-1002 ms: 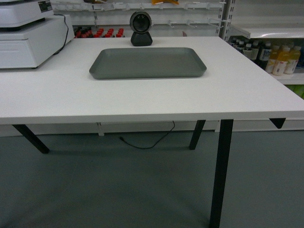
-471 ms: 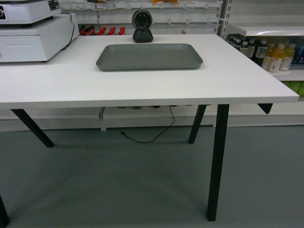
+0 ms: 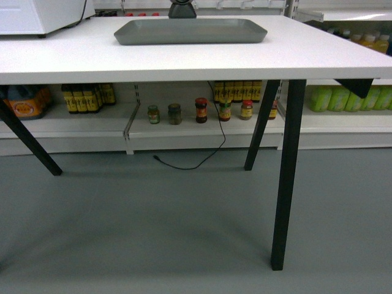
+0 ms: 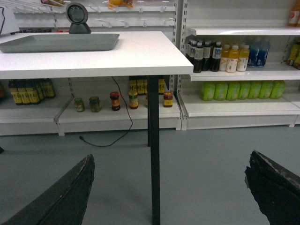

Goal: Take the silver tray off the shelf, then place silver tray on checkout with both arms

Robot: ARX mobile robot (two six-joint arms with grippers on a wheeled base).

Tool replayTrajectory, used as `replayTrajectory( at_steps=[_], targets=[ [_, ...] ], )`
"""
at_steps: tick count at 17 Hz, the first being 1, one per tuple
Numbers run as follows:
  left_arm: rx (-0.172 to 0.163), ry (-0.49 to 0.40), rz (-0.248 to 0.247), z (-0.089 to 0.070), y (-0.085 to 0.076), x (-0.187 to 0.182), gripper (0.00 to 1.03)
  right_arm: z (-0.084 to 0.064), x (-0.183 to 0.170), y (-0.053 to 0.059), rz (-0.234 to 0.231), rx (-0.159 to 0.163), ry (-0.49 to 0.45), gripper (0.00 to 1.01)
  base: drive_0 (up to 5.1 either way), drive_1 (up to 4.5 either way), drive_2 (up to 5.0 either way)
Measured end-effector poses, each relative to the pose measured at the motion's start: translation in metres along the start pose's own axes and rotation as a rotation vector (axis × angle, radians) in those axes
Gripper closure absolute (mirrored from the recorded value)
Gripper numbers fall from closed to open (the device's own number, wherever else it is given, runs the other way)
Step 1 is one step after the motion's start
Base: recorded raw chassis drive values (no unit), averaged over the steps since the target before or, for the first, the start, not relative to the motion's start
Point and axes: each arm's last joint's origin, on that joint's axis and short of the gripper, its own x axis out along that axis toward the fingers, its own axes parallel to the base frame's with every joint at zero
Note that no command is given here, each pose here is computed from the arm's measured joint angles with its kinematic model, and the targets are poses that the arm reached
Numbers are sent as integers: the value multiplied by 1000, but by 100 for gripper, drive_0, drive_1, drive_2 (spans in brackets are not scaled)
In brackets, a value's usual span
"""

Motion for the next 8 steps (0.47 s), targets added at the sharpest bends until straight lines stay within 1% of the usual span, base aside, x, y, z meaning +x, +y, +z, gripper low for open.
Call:
replayTrajectory(
  at_steps=[8],
  targets=[
    [2, 0, 1, 0, 0, 0, 5, 0, 0, 0, 1, -2, 1, 3, 0, 0, 0]
  ],
)
